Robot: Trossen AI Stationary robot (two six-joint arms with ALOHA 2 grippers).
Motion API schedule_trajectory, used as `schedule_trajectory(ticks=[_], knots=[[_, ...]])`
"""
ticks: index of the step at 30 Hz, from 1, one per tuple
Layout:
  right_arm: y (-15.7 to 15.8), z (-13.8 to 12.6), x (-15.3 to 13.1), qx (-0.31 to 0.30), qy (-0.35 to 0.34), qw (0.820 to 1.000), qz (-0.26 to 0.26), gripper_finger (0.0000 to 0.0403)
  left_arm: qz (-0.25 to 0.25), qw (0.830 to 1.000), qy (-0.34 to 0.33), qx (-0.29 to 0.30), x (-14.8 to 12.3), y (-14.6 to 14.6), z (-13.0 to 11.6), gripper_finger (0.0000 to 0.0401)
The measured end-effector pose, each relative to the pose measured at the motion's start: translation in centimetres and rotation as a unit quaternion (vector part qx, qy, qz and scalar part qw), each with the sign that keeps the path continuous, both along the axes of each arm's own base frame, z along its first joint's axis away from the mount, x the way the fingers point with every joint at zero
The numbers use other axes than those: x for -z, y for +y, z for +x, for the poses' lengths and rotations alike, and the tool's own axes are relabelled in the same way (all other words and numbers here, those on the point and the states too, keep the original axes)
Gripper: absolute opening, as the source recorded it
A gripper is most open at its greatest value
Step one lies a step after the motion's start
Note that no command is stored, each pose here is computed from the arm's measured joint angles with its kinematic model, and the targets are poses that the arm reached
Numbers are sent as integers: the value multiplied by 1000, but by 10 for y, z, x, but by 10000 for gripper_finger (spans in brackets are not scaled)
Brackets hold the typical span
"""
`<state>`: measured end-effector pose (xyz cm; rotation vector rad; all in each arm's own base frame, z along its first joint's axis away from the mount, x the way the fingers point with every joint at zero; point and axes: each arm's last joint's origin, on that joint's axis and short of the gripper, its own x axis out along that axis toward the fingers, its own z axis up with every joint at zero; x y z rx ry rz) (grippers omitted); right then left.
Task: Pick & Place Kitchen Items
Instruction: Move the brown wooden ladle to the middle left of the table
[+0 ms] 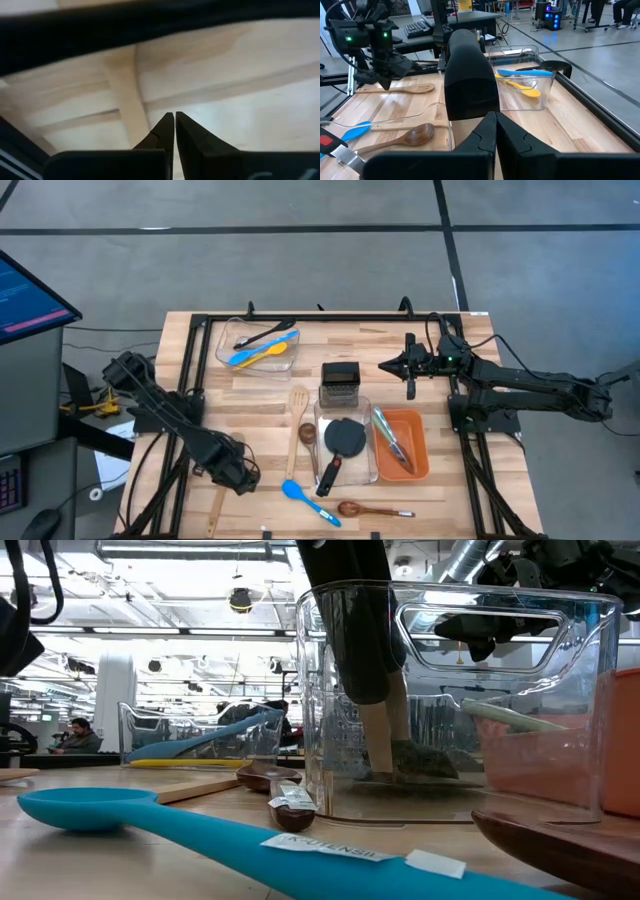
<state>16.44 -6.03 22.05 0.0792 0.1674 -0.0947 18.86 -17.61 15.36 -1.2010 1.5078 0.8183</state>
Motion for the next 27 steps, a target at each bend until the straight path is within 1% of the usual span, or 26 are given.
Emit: schedule_trajectory(ticks=[6, 10, 15, 23, 27], knots=[[0, 0, 0, 0, 0, 1000, 0, 1, 19, 1000, 18, 14, -3, 5, -6, 2], [0, 0, 0, 0, 0, 1000, 0, 1, 43, 998, 45, 13, -4, 11, -12, 2], [0, 0, 0, 0, 0, 1000, 0, 1, 47, 998, 46, 12, 0, 13, -14, 2], [0, 0, 0, 0, 0, 1000, 1, 1, 49, 998, 40, 10, 16, 19, -20, 2], [0, 0, 0, 0, 0, 1000, 1, 1, 67, 997, 32, 8, 21, 23, -23, 2]])
